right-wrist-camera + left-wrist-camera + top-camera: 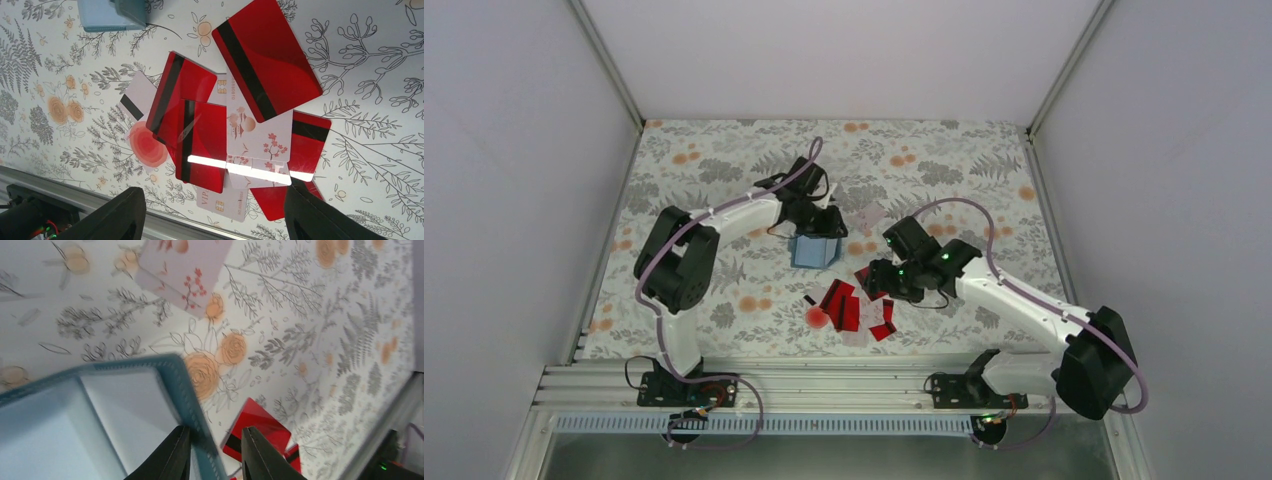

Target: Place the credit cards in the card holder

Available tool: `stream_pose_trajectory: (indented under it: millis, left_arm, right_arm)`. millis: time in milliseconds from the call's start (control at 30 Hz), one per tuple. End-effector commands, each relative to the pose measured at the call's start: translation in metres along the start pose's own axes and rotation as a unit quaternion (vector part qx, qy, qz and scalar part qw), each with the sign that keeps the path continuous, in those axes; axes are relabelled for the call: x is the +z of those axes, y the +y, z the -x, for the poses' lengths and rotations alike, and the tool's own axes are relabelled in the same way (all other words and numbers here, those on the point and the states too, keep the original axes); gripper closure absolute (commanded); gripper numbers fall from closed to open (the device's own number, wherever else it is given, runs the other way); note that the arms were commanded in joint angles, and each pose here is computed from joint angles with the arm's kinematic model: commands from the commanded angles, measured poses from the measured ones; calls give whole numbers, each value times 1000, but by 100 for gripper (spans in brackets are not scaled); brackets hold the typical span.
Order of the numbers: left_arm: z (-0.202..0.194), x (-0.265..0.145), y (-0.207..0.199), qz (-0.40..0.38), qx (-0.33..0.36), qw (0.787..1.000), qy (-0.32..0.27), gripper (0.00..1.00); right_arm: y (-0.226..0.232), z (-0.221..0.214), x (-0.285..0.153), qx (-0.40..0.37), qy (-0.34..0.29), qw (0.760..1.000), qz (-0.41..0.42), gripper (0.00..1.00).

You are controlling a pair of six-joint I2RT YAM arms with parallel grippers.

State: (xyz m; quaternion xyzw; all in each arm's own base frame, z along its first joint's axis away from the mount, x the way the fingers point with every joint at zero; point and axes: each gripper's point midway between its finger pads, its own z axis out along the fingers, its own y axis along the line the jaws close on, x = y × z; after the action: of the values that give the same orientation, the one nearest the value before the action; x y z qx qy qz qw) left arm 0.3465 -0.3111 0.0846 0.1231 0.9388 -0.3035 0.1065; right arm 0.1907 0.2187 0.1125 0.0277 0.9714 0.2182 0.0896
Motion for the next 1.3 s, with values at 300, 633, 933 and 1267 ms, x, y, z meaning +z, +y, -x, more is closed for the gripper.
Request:
stream_pose_trajectory:
  millis: [300, 633, 933, 1267]
  left_arm:
    - [-1, 7, 15, -101, -46, 994, -1, 78]
    - [-6, 30, 15, -182, -72, 980, 30, 76]
    - [8, 20, 28, -120, -100, 988, -3, 89]
    - [1, 1, 64, 32, -85, 996, -13, 92]
  right_arm:
    - [16, 10, 1, -12, -17, 1000, 0, 29]
    - [19, 14, 3, -46, -19, 999, -2, 27]
    - [16, 18, 0, -77, -28, 996, -16, 27]
    - [15, 20, 9, -110, -19, 993, -29, 25]
